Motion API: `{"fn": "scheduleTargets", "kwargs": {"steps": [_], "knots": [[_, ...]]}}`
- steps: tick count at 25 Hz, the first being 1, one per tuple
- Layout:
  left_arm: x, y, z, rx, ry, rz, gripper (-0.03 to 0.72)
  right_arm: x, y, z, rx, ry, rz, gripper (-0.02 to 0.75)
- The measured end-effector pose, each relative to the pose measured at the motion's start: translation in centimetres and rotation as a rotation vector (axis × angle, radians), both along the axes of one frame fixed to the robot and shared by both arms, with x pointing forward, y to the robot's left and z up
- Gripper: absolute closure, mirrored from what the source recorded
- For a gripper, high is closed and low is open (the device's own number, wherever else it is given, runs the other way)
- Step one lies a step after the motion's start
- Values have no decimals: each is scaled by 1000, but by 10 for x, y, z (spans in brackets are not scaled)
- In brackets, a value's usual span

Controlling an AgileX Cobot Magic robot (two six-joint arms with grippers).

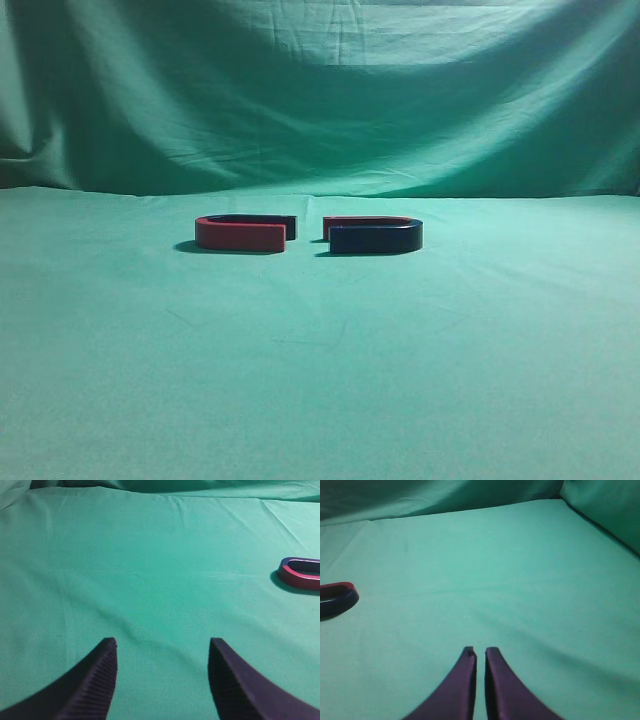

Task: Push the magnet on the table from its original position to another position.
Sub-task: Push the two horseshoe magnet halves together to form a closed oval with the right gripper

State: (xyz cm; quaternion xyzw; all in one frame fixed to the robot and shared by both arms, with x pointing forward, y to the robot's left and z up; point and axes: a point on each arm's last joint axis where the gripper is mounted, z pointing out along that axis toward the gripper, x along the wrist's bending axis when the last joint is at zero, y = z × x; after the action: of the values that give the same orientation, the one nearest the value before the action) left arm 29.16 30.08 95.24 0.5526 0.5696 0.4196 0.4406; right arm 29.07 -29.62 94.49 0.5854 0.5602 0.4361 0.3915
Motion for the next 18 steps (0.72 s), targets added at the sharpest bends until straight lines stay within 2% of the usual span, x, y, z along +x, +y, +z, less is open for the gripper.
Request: {"fn": "scheduleTargets", "kwargs": {"steps": [18], "knots": [[0,0,0,0,0,0,316,0,0,0,0,0,0,262]]}}
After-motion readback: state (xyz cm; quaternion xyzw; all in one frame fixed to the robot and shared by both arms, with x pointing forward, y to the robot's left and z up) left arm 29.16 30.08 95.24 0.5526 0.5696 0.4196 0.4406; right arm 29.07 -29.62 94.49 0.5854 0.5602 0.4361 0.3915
